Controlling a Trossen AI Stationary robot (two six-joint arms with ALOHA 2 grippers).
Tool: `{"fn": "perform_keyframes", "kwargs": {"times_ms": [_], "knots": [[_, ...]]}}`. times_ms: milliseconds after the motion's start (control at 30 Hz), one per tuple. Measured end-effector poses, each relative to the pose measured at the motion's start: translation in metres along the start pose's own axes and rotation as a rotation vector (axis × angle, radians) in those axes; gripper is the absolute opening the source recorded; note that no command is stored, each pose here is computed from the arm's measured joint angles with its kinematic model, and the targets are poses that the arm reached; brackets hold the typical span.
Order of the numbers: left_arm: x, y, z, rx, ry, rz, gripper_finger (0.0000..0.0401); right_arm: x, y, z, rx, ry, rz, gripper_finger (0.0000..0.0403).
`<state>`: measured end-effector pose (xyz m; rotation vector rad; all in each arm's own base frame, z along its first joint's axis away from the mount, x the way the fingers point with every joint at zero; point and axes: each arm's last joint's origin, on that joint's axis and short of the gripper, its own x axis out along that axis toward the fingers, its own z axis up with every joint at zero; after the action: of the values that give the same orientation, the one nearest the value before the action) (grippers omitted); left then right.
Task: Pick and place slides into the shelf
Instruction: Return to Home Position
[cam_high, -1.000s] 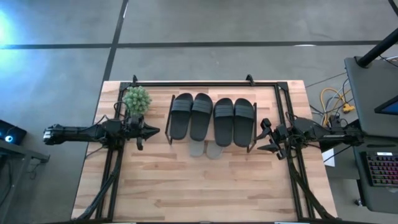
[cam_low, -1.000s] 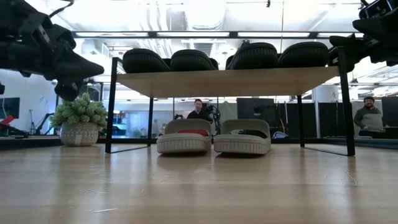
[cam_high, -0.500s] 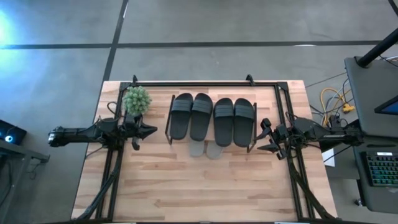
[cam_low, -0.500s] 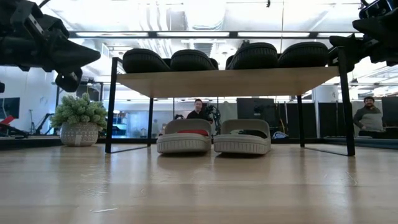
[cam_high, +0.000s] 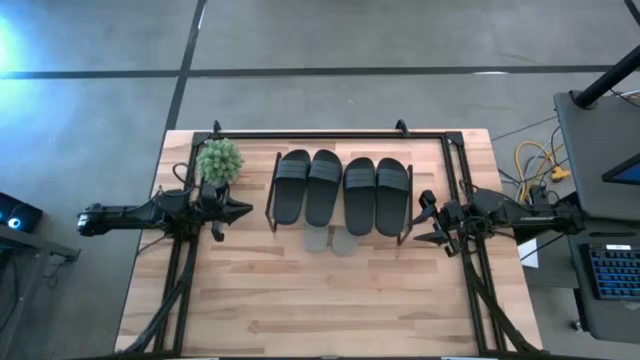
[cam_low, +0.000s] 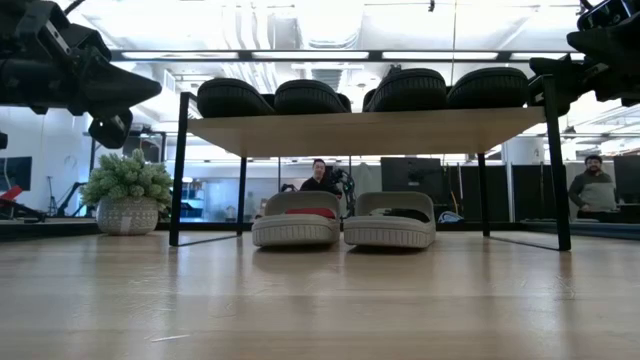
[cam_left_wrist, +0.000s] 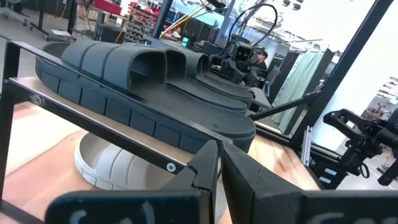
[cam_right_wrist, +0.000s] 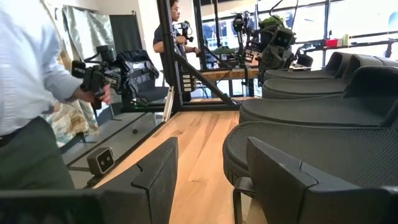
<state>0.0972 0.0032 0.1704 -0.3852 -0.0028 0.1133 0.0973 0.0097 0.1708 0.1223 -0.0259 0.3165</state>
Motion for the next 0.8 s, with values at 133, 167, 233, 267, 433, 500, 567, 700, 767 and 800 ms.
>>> {"fn": "perform_keyframes", "kwargs": {"times_ms": [133, 167, 233, 267, 433, 500, 567, 700, 767, 800], "knots": [[0.0008, -0.0008, 0.0017, -0.002, -0.021, -0.008, 0.0006, 0.0000, 0.0000, 0.0000, 0.000, 0.000, 0.000, 0.0183], [0.0008, -0.0008, 0.0017, -0.001, -0.020, -0.008, 0.0006, 0.0000, 0.0000, 0.0000, 0.000, 0.000, 0.000, 0.0183], [0.0009, -0.0007, 0.0015, -0.001, -0.018, -0.007, 0.0006, 0.0000, 0.0000, 0.0000, 0.000, 0.000, 0.000, 0.0183], [0.0009, -0.0008, 0.0016, -0.001, -0.020, -0.008, 0.0006, 0.0000, 0.0000, 0.0000, 0.000, 0.000, 0.000, 0.0183], [0.0007, -0.0009, 0.0020, -0.002, -0.024, -0.010, 0.0006, 0.0000, 0.0000, 0.0000, 0.000, 0.000, 0.000, 0.0183], [0.0009, -0.0010, 0.0021, -0.002, -0.025, -0.010, 0.0006, 0.0000, 0.0000, 0.0000, 0.000, 0.000, 0.000, 0.0183], [0.0008, -0.0011, 0.0024, -0.002, -0.026, -0.011, 0.0006, 0.0000, 0.0000, 0.0000, 0.000, 0.000, 0.000, 0.0183], [0.0008, -0.0011, 0.0024, -0.002, -0.027, -0.012, 0.0006, 0.0000, 0.0000, 0.0000, 0.000, 0.000, 0.000, 0.0183], [0.0008, -0.0012, 0.0026, -0.002, -0.027, -0.012, 0.0006, 0.0000, 0.0000, 0.0000, 0.000, 0.000, 0.000, 0.0183], [0.0008, -0.0012, 0.0026, -0.002, -0.027, -0.012, 0.0006, 0.0000, 0.0000, 0.0000, 0.000, 0.000, 0.000, 0.0183]]}}
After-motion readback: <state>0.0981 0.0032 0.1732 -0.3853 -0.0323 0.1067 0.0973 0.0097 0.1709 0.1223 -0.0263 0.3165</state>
